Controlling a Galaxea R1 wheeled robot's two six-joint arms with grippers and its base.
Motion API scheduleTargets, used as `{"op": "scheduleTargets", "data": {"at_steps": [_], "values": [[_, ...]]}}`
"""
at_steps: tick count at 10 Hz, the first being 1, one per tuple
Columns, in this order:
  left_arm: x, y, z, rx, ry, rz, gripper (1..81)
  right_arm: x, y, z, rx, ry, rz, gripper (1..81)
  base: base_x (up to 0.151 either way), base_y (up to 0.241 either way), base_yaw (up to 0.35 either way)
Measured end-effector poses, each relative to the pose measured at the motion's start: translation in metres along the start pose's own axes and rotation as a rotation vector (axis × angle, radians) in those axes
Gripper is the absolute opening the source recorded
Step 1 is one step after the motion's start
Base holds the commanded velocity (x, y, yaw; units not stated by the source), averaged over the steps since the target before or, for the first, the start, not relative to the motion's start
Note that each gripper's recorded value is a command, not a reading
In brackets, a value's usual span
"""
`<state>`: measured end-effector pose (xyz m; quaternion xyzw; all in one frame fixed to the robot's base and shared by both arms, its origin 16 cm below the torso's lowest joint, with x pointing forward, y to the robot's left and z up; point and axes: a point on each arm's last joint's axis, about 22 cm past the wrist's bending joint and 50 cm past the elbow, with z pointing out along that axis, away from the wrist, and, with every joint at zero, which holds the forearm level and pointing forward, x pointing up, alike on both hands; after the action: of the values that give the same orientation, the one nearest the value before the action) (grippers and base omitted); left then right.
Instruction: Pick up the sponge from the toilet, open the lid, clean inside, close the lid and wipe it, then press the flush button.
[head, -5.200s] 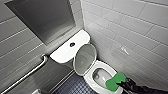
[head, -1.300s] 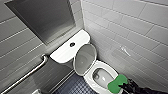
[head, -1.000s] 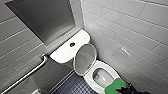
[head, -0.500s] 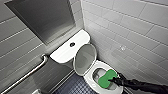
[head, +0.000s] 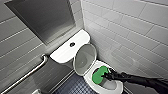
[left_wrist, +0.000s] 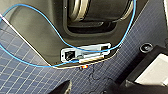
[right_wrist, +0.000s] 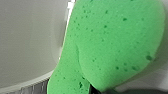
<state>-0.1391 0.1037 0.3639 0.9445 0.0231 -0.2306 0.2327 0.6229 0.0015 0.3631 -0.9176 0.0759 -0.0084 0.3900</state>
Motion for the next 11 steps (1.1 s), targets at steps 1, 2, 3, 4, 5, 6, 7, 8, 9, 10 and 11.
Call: {"op": "scheduleTargets", "data": {"at_steps": [1,2,3,4,5,6,7,8,9,10,11], "values": [[0.000,0.000,0.000,0.000,0.000,0.000,81.1,-0.005,-0.014,0.013,0.011,-0.009,-0.005,1.0,0.000,0.000,0.000],[-0.001,-0.002,-0.001,0.003,-0.001,-0.002,81.1,-0.009,-0.022,0.022,0.017,-0.018,-0.007,1.0,0.000,0.000,0.000],[-0.005,-0.004,-0.002,0.006,-0.003,-0.016,81.1,-0.010,-0.022,0.030,0.018,-0.025,-0.009,1.0,0.000,0.000,0.000],[-0.013,-0.003,-0.003,0.009,-0.005,-0.043,81.1,-0.009,-0.020,0.043,0.011,-0.037,-0.014,1.0,0.000,0.000,0.000],[-0.023,-0.002,-0.004,0.012,-0.005,-0.077,81.1,-0.016,-0.035,0.065,0.033,-0.064,-0.024,1.0,0.000,0.000,0.000],[-0.031,-0.001,-0.005,0.017,-0.001,-0.110,81.1,-0.033,-0.060,0.089,0.069,-0.102,-0.037,1.0,0.000,0.000,0.000],[-0.036,-0.001,-0.006,0.022,0.007,-0.136,81.1,-0.047,-0.079,0.105,0.096,-0.131,-0.047,1.0,0.000,0.000,0.000],[-0.038,0.001,-0.006,0.023,0.010,-0.150,81.1,-0.049,-0.080,0.113,0.095,-0.138,-0.050,1.0,0.000,0.000,0.000],[-0.038,0.002,-0.006,0.021,0.010,-0.152,81.1,-0.045,-0.071,0.114,0.078,-0.131,-0.046,1.0,0.000,0.000,0.000],[-0.035,0.003,-0.005,0.020,0.015,-0.150,81.1,-0.045,-0.067,0.115,0.071,-0.130,-0.044,1.0,0.000,0.000,0.000],[-0.033,0.002,-0.005,0.020,0.017,-0.149,81.1,-0.053,-0.066,0.116,0.071,-0.138,-0.045,1.0,0.000,0.000,0.000]]}}
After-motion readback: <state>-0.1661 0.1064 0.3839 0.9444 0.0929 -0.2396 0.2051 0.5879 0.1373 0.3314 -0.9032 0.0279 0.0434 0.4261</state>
